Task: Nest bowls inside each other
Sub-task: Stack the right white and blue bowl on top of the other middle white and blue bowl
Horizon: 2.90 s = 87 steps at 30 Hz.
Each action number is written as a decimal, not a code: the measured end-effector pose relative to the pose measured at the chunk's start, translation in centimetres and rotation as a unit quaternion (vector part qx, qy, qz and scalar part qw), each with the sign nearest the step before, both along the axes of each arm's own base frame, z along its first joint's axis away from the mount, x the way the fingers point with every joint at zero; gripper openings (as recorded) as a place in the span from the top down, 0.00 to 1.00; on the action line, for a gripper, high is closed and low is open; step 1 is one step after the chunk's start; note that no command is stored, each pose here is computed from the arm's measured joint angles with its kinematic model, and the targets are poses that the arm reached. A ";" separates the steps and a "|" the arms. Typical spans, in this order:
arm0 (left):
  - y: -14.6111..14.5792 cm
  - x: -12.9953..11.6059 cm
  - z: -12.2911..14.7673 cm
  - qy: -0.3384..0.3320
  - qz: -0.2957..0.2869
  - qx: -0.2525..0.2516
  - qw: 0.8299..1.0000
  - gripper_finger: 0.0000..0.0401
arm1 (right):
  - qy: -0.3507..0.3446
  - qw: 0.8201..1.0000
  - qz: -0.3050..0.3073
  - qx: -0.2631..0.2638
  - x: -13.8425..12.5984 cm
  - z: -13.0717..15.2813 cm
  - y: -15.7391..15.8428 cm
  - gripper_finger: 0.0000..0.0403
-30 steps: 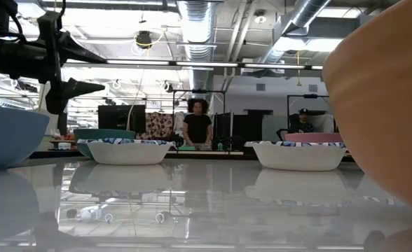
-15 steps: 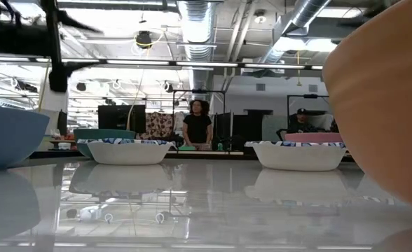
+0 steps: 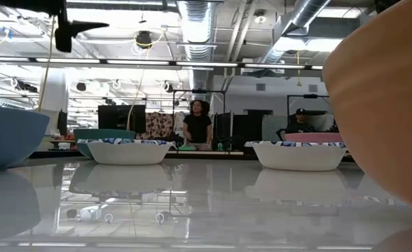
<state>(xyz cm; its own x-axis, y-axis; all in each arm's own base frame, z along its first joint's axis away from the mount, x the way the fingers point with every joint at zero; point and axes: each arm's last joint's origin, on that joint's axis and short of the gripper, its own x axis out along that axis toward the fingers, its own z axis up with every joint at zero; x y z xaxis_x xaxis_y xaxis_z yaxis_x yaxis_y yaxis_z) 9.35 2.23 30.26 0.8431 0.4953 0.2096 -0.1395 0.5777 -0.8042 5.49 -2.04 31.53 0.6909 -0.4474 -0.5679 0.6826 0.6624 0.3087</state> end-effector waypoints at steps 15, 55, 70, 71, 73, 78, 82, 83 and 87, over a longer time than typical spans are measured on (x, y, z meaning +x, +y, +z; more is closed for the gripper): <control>0.2 2.2 3.9 0.078 -0.002 -0.018 0.997 0.34 | 0.289 0.941 0.085 0.157 4.6 -1.3 -1.5 0.54; 0.1 2.1 3.5 0.118 -0.029 -0.042 0.992 0.34 | 0.425 0.877 0.197 0.106 5.2 -11.2 -8.7 0.37; 0.1 2.1 3.3 0.130 -0.032 -0.043 0.990 0.34 | 0.468 0.839 0.221 0.168 6.6 -14.1 -10.1 0.37; 0.1 2.1 3.3 0.130 -0.032 -0.043 0.990 0.34 | 0.472 0.835 0.223 0.174 6.7 -14.4 -10.2 0.37; 0.1 2.1 3.3 0.131 -0.032 -0.043 0.990 0.34 | 0.480 0.827 0.227 0.187 6.9 -14.9 -10.3 0.38; 0.1 2.1 3.3 0.132 -0.033 -0.043 0.990 0.34 | 0.491 0.814 0.232 0.206 7.1 -15.7 -10.5 0.53; 0.1 2.1 3.3 0.132 -0.033 -0.043 0.990 0.34 | 0.491 0.813 0.234 0.208 7.1 -15.7 -10.5 0.72; 0.1 2.1 3.3 0.132 -0.033 -0.043 0.990 0.34 | 0.489 0.813 0.235 0.209 7.0 -15.7 -10.5 0.77; 0.1 2.1 3.3 0.132 -0.033 -0.043 0.990 0.34 | 0.489 0.813 0.241 0.205 6.8 -15.2 -10.2 0.95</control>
<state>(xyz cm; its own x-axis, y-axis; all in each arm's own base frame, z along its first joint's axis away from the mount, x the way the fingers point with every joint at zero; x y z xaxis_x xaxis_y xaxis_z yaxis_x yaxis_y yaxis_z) 11.45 2.31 33.54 0.8935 0.4444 -0.0640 -0.3167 0.5228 -0.7915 12.26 -12.23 16.34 -0.1404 0.1060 -0.9844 0.4265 0.9037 0.0365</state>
